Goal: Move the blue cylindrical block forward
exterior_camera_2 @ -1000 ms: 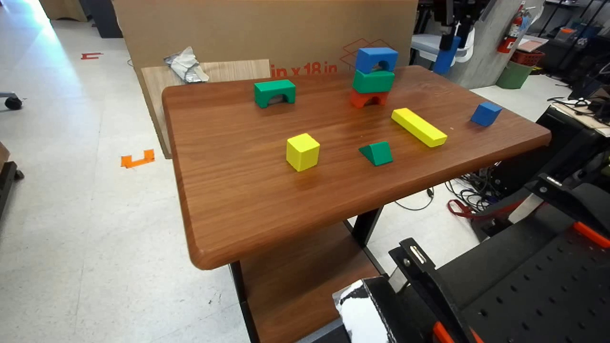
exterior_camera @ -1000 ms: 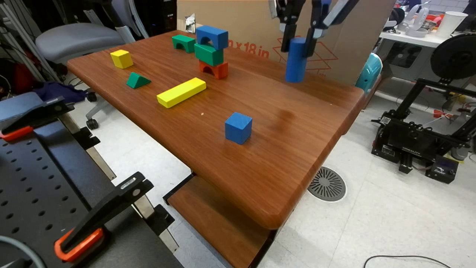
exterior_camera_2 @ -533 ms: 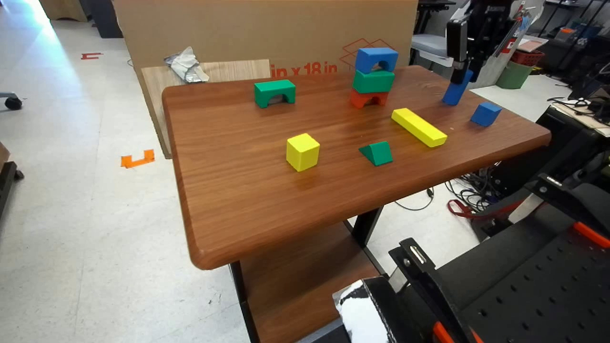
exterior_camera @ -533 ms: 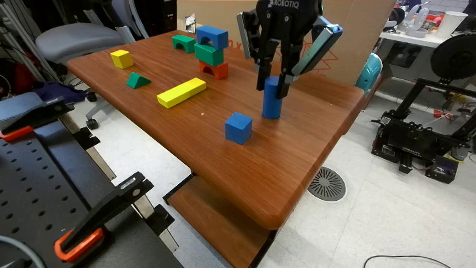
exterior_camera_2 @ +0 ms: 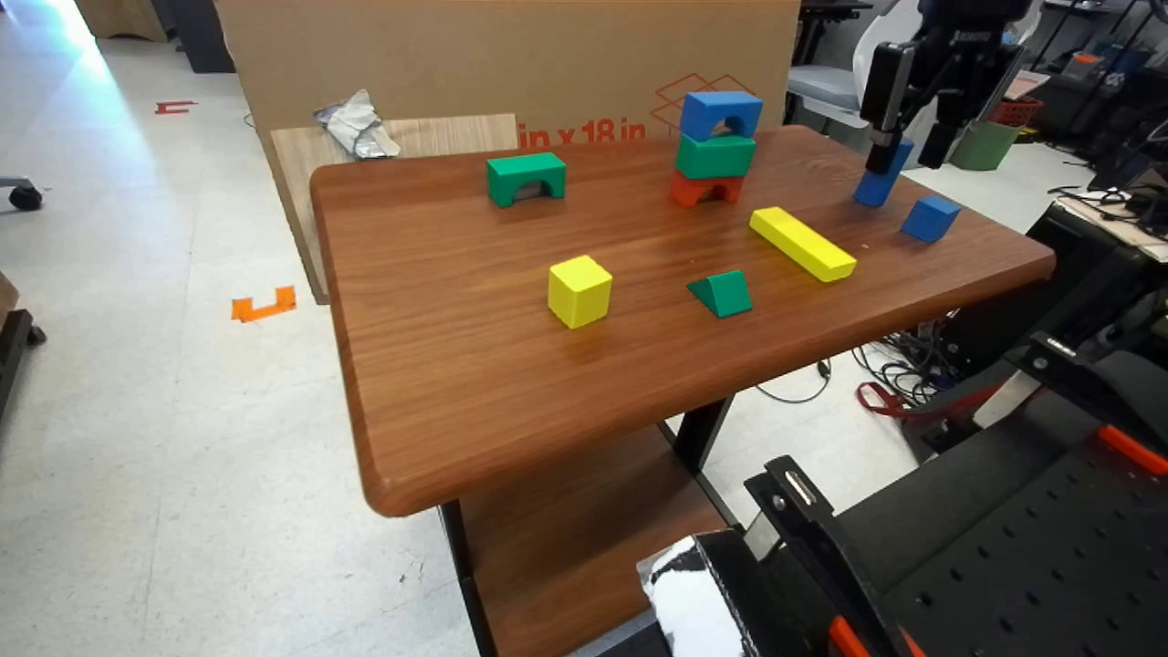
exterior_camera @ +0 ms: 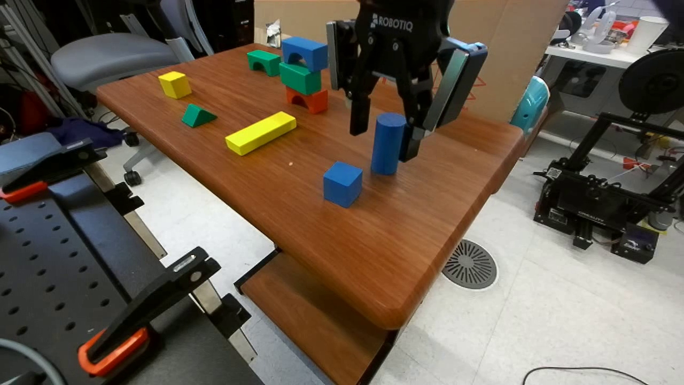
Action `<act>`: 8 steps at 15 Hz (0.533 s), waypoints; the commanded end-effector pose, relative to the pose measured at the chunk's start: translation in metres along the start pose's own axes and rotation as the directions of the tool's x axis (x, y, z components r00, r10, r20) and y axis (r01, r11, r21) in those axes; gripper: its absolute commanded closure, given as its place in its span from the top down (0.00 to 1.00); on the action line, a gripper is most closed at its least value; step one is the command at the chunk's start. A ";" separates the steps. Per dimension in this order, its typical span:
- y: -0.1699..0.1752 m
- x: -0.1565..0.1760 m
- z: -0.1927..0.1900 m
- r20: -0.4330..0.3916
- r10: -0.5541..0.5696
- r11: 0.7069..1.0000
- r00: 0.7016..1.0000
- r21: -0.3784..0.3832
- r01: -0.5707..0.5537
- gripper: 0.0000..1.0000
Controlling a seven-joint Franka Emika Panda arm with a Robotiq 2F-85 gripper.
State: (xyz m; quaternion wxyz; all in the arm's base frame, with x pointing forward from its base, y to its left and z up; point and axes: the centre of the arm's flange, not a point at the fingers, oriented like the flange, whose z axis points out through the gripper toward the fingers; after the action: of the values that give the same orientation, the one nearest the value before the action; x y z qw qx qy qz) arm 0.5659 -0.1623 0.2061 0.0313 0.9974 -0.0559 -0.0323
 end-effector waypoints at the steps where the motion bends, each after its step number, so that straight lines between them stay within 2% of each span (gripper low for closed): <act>1: 0.002 -0.039 -0.050 -0.112 0.051 0.999 0.992 -0.005 -0.052 1.00; 5: 0.002 -0.070 -0.123 -0.185 0.053 0.998 0.981 0.028 -0.048 1.00; 8: 0.007 -0.089 -0.165 -0.161 0.048 0.998 0.986 0.052 -0.040 1.00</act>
State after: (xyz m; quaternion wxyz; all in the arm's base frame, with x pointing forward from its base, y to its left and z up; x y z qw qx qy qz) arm 0.5208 -0.1541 0.3305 0.0320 0.9950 -0.0741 0.0586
